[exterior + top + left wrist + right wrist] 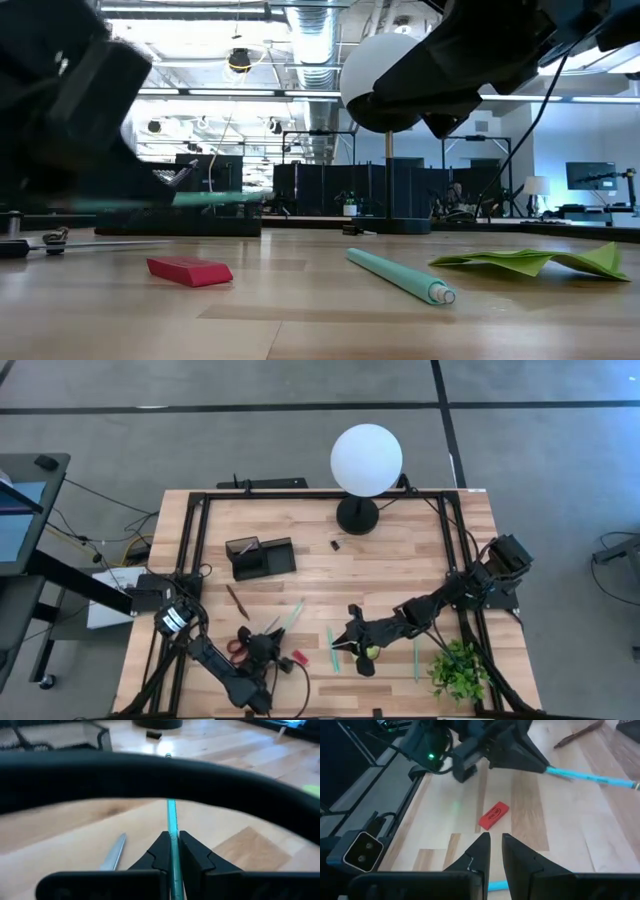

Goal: Pick and place office supplies into organizer
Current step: Put the left blue pencil into the black desk organizer

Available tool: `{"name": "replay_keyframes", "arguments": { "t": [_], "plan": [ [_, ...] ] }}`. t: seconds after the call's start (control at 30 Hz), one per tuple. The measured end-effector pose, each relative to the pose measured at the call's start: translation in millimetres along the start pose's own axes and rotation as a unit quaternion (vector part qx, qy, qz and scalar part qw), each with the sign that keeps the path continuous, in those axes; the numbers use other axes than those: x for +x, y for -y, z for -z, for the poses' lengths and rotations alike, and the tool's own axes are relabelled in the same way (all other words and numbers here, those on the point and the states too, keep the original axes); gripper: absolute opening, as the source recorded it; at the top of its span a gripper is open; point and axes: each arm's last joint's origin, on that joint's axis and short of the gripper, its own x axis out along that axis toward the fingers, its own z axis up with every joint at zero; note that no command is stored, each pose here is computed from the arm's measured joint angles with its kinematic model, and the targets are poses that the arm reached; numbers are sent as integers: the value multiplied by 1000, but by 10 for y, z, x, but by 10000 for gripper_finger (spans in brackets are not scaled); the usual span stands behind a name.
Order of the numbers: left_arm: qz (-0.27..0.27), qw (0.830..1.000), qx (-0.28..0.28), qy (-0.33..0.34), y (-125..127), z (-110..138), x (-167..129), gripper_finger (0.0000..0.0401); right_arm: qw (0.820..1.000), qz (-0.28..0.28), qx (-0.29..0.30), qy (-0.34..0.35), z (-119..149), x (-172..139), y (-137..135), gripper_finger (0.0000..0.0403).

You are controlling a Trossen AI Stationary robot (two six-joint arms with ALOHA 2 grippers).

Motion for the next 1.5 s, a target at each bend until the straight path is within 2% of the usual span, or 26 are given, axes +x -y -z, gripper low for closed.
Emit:
{"name": "replay_keyframes", "arguments": {
  "t": [0.07,0.17,0.23,0.33,0.4,0.47,0.57,0.77,0.87,1.13,1.33,1.5],
  "plan": [
    [4,1000,15,13,56,-89,-44,7,1000,8,24,2,-17,11,56,43],
    [13,999,37,36,158,-261,-126,7,990,42,133,22,-56,47,195,43],
    [20,997,55,53,228,-399,-193,7,984,52,164,44,-73,101,282,43],
    [32,995,65,67,320,-566,-275,7,977,9,188,105,-178,186,385,43],
    [42,992,90,77,328,-652,-306,7,971,-46,192,132,-241,225,452,43],
    [44,992,86,76,324,-724,-332,7,963,-93,190,168,-295,256,519,46],
    [45,993,85,75,292,-727,-340,7,952,-127,186,206,-360,263,592,59],
    [54,992,81,84,297,-763,-356,7,959,-67,194,197,-273,366,667,99],
    [52,992,80,88,305,-780,-322,7,957,-60,212,186,-234,380,682,124],
    [50,990,85,96,318,-804,-271,7,956,-37,190,222,-317,405,682,175],
    [49,991,84,95,318,-804,-270,7,958,-39,153,241,-446,420,641,187],
    [50,991,80,96,318,-805,-270,7,956,-41,150,248,-518,430,637,174]
  ]
}}
